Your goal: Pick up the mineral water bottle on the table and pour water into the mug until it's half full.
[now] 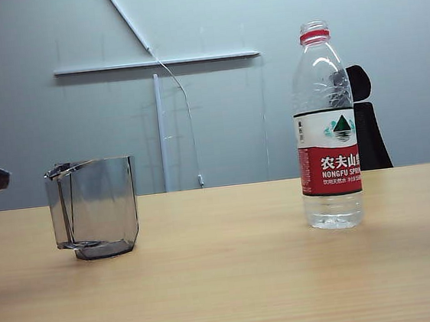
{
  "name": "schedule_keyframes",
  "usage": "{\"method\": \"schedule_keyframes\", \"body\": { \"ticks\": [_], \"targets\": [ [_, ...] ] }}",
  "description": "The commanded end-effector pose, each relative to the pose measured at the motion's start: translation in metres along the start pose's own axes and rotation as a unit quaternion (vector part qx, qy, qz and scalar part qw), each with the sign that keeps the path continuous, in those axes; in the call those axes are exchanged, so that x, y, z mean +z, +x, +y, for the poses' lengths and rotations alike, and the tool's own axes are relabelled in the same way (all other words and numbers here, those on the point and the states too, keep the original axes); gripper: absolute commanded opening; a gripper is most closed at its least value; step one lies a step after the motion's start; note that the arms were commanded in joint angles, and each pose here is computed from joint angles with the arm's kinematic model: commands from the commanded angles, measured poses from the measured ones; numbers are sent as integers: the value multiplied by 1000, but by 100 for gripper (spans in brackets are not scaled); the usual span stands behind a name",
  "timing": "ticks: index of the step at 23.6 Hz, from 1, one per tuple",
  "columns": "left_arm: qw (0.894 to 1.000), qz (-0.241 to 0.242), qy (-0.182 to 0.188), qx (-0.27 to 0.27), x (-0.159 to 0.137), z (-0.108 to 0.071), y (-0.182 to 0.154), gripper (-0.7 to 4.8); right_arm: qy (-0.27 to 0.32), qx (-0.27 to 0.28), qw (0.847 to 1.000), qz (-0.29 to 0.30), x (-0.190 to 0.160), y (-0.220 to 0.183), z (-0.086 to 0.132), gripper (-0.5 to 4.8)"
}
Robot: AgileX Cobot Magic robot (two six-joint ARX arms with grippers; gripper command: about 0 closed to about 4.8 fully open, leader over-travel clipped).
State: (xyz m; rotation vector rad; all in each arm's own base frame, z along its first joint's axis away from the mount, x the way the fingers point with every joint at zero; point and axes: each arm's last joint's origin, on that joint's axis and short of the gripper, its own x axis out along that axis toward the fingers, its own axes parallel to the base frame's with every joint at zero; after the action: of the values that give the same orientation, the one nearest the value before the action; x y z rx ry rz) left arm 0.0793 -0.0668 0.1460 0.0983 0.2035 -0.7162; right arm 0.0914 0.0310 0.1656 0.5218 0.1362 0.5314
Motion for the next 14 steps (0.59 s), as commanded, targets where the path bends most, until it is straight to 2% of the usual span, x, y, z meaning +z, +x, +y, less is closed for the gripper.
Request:
{"method": "schedule_keyframes", "body": {
  "ticks": [1,3,7,11,14],
  "targets": [
    [1000,-18,-1,-1,4,0,-1,-2,-63,-26,998,2,-8,3,7,341],
    [1000,-27,-1,-1,5,0,-3,-2,-81,-31,996,2,-10,3,12,399],
    [999,-42,0,-1,7,0,-5,-2,-147,-59,987,-12,-15,3,21,473],
    [998,-56,0,-1,9,0,-6,-2,-170,-69,982,-39,-14,2,28,473],
    [998,-57,0,-1,9,0,-7,-2,-171,-68,982,-37,-11,7,32,473]
  ]
}}
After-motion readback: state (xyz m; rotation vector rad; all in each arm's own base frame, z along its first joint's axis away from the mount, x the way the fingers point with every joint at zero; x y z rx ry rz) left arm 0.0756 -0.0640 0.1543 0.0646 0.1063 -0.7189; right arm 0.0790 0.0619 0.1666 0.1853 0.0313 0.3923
